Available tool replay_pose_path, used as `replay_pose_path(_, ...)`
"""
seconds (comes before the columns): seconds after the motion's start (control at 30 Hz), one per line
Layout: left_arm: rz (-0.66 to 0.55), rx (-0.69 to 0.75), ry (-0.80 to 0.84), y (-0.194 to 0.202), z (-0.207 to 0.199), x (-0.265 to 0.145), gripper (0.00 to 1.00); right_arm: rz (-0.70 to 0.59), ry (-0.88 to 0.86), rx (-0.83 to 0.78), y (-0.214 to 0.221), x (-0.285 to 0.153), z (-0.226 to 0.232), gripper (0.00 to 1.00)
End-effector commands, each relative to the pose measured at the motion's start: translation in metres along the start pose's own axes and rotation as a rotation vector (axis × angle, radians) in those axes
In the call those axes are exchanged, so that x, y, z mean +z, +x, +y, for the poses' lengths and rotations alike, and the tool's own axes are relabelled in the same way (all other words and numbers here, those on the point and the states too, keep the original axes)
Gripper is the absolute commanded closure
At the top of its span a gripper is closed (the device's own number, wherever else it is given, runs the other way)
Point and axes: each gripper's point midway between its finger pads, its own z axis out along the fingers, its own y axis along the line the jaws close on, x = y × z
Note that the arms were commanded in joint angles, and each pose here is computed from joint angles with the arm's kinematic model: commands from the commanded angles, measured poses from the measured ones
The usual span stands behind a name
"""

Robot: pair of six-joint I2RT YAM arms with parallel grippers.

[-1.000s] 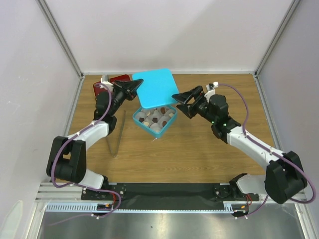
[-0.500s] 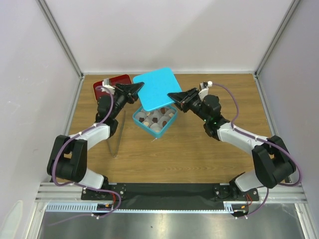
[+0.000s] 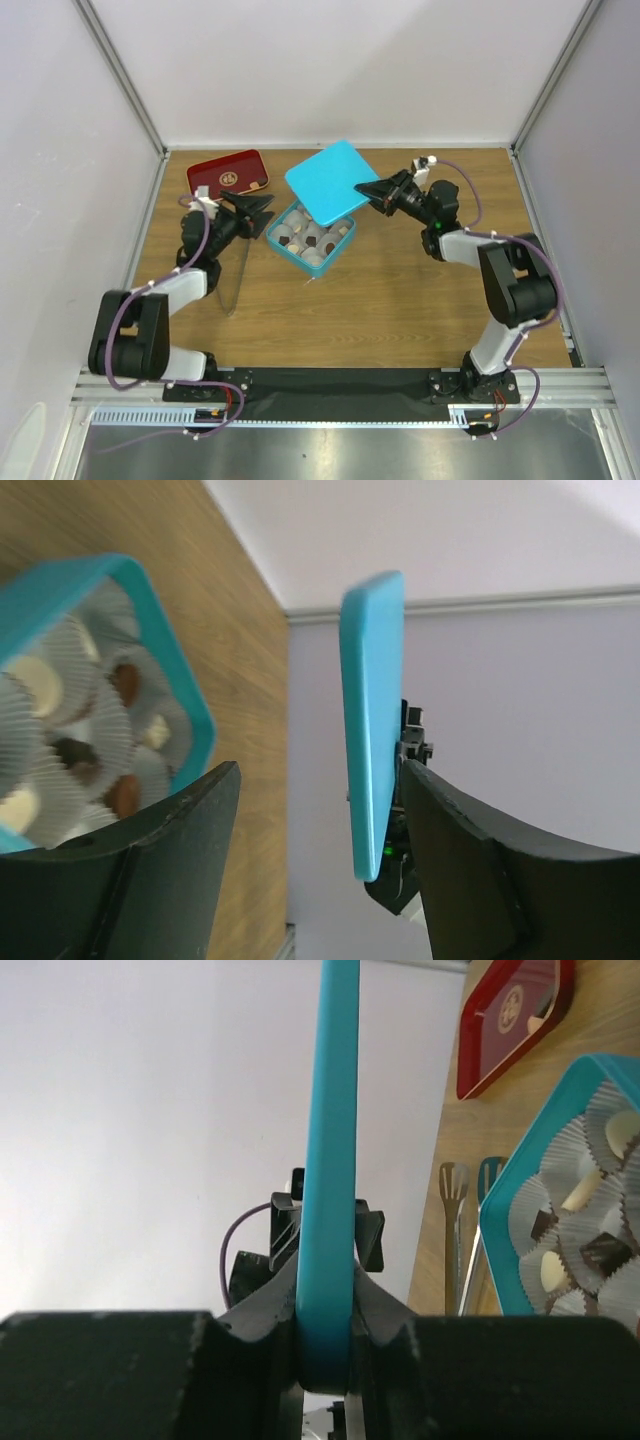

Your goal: Pack the chocolate

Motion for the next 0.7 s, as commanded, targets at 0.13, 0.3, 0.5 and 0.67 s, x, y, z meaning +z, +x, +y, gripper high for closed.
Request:
replay_pose_path(0.13, -0.119, 0.258, -0.185, -0.051, 0.005, -0.038, 0.28, 0.321, -0.178, -0.158, 0.040, 0.013, 0.021, 1.00)
replay_pose_path(0.3, -0.103, 0.375, -0.243, -0.065, -0.011, -0.032, 0.28, 0.346, -0.125, -0.142, 0.054, 0.024, -0.009, 1.00)
replay_pose_path(0.5, -0.035, 0.360, -0.268, -0.056, 0.013, -0.027, 0.28, 0.384, -0.048, -0.123, 0.074, 0.036, -0.046, 1.00)
replay_pose_path(0.67, 0.017, 0.324, -0.243, -0.042, 0.028, -0.024, 0.28, 0.387, -0.021, -0.129, 0.077, 0.039, -0.062, 1.00)
